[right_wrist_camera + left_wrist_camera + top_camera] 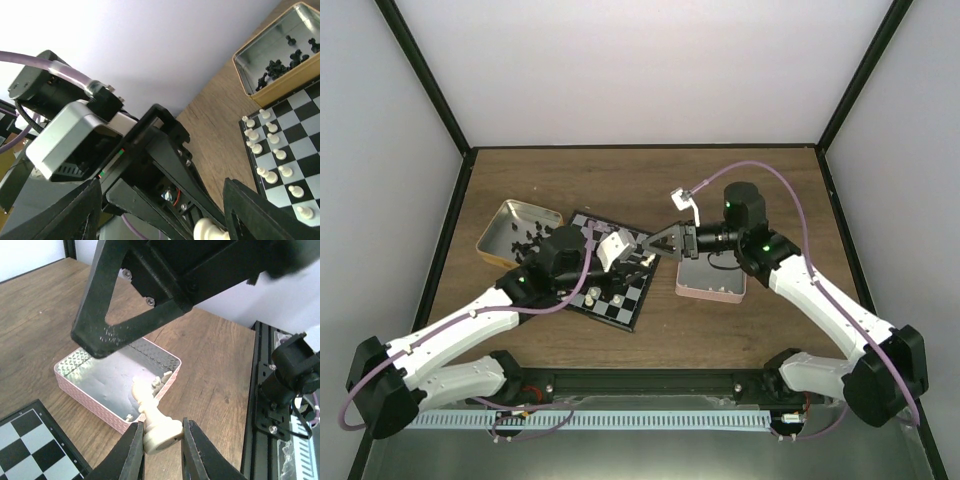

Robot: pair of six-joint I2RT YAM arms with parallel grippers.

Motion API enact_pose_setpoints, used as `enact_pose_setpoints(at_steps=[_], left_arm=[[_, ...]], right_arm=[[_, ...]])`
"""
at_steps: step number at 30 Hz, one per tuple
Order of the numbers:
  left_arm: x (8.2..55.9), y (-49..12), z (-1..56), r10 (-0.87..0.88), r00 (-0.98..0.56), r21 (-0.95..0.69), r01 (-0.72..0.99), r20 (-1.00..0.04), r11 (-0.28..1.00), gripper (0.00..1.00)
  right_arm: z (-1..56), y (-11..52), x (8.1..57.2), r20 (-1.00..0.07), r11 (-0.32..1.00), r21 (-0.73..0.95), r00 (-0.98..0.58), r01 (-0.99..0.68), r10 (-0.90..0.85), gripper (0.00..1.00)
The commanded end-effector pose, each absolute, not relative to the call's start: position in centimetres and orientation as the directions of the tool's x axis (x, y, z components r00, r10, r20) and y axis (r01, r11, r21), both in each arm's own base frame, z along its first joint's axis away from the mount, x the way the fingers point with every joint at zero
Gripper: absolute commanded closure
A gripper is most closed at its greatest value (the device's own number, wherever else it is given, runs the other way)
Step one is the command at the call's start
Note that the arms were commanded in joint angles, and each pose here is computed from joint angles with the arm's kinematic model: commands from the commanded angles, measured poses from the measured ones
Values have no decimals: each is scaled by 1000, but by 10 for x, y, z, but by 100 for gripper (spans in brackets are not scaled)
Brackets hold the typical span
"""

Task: Set up the chess pieces on the board
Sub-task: Place the chess piece on the chessboard.

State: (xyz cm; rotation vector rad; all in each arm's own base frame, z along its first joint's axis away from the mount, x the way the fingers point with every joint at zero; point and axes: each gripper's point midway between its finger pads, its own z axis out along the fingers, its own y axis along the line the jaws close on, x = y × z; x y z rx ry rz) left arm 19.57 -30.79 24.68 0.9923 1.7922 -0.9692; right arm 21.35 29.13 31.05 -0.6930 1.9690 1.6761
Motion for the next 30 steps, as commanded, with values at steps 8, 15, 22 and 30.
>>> enact_pose_setpoints(at_steps=[8,15,22,30], left_arm=[[171,-308,270,250,-68,-15,977,-966,211,91],[169,-303,281,205,-38,10,973,-978,230,91],[170,-301,282,201,-34,16,970,-979,243,91],[171,-300,280,204,-39,13,968,-978,250,91]], right_arm=[[303,284,204,-674,163,711,-729,-684,-121,33],[299,283,193,-665,105,729,-737,-676,-121,44],[304,285,184,-662,33,741,-737,-671,-134,62],[304,285,177,-646,-9,758,-748,-653,-156,75]])
